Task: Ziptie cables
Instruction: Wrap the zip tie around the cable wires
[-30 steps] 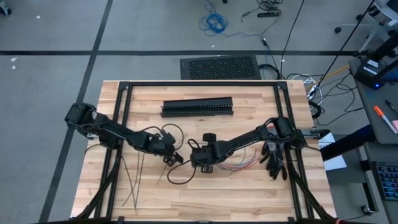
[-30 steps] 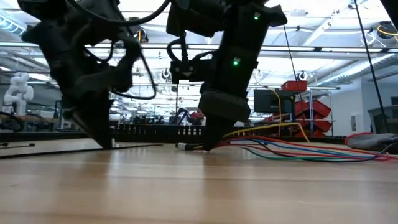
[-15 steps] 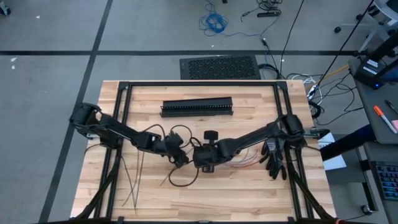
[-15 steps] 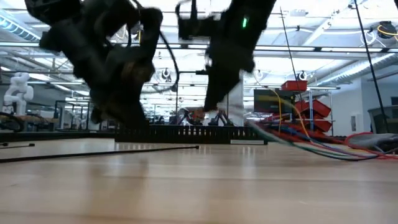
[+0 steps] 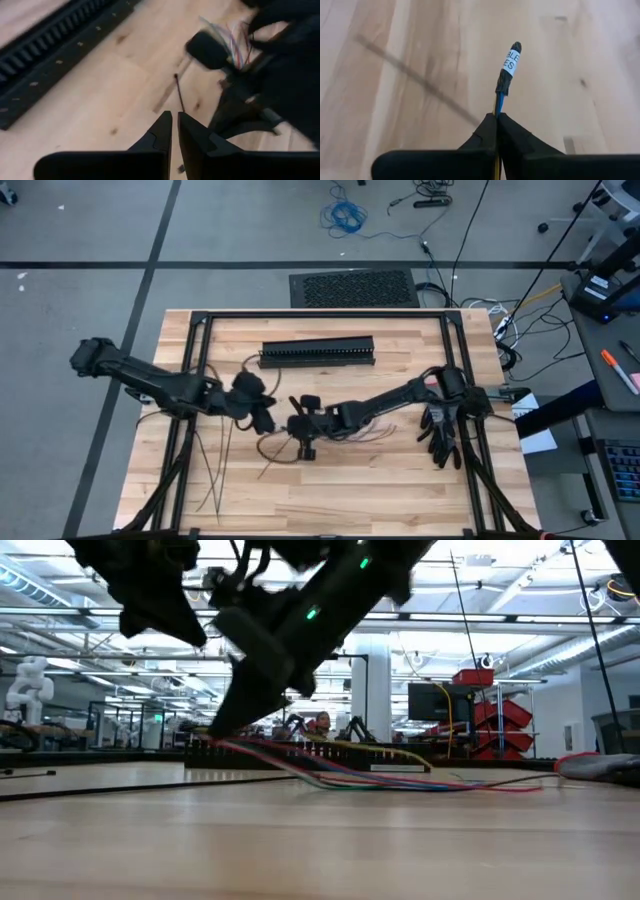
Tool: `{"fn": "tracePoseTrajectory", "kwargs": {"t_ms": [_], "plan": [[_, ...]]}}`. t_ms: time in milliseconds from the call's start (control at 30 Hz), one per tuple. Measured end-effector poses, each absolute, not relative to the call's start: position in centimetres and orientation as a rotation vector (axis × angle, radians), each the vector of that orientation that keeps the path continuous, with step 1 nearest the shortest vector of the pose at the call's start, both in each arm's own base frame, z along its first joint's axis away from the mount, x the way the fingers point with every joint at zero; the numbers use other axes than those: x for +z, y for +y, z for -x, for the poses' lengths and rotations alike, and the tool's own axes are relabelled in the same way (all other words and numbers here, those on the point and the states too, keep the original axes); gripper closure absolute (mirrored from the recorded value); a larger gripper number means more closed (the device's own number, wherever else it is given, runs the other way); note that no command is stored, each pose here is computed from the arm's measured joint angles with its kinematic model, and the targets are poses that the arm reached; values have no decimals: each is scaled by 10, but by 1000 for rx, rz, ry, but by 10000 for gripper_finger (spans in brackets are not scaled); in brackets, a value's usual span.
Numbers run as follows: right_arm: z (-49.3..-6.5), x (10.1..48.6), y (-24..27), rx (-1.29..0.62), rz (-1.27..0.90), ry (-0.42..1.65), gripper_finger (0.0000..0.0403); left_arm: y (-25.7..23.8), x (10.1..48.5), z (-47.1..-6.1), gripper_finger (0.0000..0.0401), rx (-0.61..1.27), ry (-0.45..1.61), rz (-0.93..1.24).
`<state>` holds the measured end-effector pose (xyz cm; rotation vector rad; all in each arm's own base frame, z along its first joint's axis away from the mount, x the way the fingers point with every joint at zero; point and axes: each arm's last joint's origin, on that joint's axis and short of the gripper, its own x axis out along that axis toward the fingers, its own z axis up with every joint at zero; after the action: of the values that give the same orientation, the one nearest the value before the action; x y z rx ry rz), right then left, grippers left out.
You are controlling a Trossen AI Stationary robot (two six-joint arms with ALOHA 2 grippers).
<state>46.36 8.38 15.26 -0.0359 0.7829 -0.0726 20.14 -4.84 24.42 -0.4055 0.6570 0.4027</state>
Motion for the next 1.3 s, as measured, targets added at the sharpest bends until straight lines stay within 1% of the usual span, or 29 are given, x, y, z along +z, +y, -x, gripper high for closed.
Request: {"fn": "tracePoseTrajectory", "kwargs": {"t_ms": [67,200,300,400,467,533,600,667,733,800,900,1033,1133,1300], "plan": [[-469,147,76,-87,8,755,402,-48,247,-193,374,415,653,403],[-474,144,68,-117,-52,724,396,-49,247,-191,375,427,657,387],[-475,142,60,-151,-110,722,376,-50,241,-195,375,450,675,364],[-476,141,53,-172,-140,725,348,-52,231,-202,375,468,715,338],[-476,141,51,-136,-157,741,327,-53,225,-206,375,474,740,318],[-475,140,52,-48,-157,765,305,-55,219,-211,375,470,764,282],[-469,141,52,41,-129,844,284,-56,214,-215,375,465,786,250],[-461,149,50,62,-107,907,269,-58,209,-218,375,445,815,227],[-453,165,44,46,-87,937,260,-60,205,-219,375,411,854,188],[-445,184,40,28,-61,936,258,-63,201,-220,375,365,889,115],[-431,210,38,13,37,957,260,-67,196,-223,375,292,923,-17],[-410,222,34,-61,130,1080,265,-72,184,-230,375,243,961,-123],[-400,212,30,-98,140,1147,271,-74,169,-234,375,266,1016,-120],[-382,168,29,-110,118,1220,279,-74,148,-239,375,334,1085,-86]]}}
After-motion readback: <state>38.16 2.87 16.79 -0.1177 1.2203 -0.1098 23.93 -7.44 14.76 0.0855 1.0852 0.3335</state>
